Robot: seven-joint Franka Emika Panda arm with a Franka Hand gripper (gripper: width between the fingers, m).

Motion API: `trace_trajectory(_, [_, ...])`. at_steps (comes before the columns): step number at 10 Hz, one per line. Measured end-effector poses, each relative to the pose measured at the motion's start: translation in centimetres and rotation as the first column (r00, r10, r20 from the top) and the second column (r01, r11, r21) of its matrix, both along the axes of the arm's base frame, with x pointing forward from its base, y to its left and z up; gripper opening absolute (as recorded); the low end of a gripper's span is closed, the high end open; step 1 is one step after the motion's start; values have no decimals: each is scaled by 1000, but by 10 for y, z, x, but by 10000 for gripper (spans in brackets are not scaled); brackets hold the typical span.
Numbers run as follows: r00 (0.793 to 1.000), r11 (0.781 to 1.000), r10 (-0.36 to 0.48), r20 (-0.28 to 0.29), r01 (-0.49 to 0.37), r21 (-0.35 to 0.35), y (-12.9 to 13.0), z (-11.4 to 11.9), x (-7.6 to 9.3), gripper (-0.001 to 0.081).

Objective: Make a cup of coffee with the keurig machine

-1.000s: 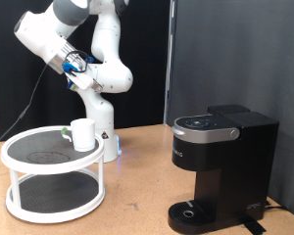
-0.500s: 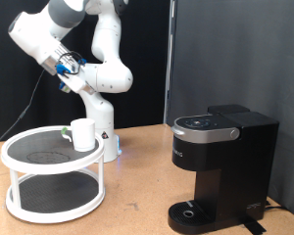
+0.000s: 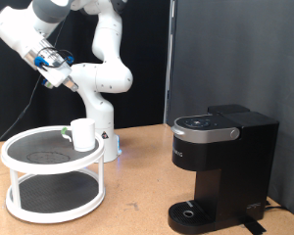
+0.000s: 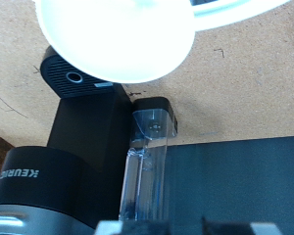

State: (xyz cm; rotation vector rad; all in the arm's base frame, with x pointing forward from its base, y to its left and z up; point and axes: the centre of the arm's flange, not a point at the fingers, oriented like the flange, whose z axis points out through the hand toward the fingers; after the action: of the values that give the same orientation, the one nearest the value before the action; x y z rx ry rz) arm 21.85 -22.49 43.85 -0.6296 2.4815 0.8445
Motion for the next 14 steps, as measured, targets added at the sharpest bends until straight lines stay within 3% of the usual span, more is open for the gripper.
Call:
trace_trajectory(6, [1000, 1000, 16, 10, -16, 17, -15, 4, 2, 0])
trace_trajectory(10, [1000, 1000, -16, -19, 16, -27, -15, -38, 2, 0])
trace_trajectory(14, [1000, 999, 8, -20, -9, -45, -16, -69, 3, 0])
